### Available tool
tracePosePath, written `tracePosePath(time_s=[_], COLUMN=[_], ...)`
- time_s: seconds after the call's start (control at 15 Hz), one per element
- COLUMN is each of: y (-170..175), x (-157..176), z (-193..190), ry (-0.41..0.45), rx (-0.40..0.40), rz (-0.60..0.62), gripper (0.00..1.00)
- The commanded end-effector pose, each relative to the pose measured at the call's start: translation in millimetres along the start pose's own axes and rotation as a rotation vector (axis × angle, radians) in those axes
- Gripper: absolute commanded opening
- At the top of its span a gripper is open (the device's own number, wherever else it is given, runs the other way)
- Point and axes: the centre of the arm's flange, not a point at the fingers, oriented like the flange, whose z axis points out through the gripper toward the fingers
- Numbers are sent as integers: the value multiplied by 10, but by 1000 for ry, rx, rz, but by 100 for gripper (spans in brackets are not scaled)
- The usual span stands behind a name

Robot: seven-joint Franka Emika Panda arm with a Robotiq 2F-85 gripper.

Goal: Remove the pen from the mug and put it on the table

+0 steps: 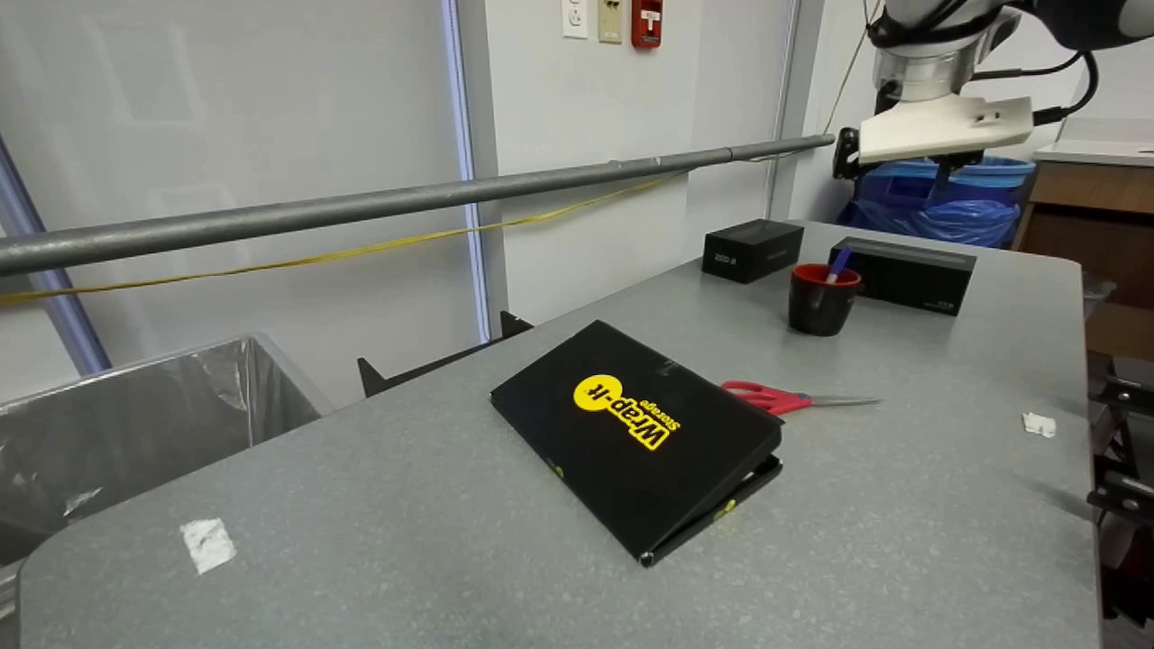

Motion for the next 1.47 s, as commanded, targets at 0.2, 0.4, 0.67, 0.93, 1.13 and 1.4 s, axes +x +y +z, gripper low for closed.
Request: tracePosePath(time_s=[0.2,0.4,0.67,0.93,1.13,1.4], y=[-643,-801,-923,-927,-893,-805], x=[-241,-218,-164,-221,-268,-272], z=[484,667,895,1015,1024,918], ry=[35,25,26,17,8,-6], rx=[-36,-58,-85,-108,-106,-85], rz=[74,95,109,94,80,78], gripper=[100,100,100,100,75,51])
